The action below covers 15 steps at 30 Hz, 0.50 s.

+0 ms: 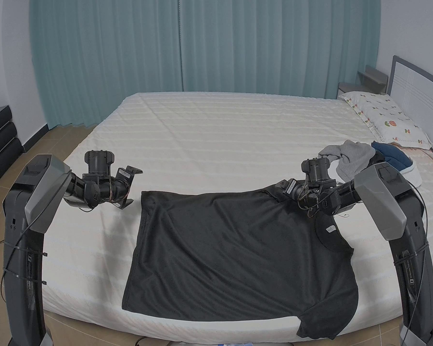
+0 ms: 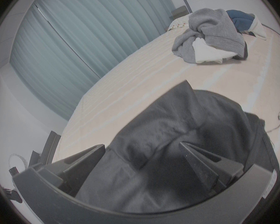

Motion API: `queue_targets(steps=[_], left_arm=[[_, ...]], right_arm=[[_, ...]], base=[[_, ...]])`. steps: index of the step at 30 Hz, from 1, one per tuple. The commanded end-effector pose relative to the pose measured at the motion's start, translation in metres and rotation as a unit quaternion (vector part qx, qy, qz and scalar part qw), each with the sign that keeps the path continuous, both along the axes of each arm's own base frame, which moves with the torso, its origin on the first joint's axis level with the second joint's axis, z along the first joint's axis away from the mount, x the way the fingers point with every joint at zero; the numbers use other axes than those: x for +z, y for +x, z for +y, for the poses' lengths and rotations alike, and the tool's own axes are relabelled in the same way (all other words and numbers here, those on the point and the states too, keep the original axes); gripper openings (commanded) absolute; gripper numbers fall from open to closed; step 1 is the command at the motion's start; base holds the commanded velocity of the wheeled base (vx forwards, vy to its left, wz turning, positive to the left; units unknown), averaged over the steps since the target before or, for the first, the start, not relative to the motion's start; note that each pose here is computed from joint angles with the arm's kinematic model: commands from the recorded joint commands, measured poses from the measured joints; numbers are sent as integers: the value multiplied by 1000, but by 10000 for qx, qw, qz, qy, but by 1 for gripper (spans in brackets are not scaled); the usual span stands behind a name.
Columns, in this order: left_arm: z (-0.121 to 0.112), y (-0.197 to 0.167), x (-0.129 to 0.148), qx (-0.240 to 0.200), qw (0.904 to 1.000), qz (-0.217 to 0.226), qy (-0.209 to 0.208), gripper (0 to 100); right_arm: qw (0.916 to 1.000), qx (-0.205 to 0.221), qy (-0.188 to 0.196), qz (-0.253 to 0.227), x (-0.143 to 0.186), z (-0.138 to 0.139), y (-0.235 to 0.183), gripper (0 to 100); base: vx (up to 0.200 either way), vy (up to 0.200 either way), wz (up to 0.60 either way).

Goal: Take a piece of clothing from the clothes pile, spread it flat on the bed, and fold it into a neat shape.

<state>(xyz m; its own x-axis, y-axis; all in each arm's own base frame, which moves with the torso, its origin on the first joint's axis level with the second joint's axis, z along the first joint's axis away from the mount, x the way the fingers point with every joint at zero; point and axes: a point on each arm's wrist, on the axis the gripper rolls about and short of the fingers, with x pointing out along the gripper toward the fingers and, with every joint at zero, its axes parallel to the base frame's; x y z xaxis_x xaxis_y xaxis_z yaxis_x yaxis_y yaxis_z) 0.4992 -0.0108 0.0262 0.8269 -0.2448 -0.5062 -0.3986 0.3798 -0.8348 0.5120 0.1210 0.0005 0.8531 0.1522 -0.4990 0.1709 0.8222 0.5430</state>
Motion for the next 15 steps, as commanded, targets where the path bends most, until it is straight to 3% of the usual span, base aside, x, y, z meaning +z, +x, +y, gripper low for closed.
queue_targets(steps=[1,7,10,15], left_arm=[[0,0,0,-8,10000,-14,16,100],[-1,0,0,-27,10000,-4,35,100],[-1,0,0,-20,10000,-4,39,100],[-1,0,0,-20,10000,-4,39,100]], right_arm=[[9998,-124,10,-156,-15,-5,17,100],[9985,-119,107,-531,-17,-14,30,100],[9889,-155,317,-1446,17,-27,37,100],[9751,-72,336,-2191,48,-39,40,100]], base=[[0,0,0],[0,0,0],[0,0,0],[0,0,0]])
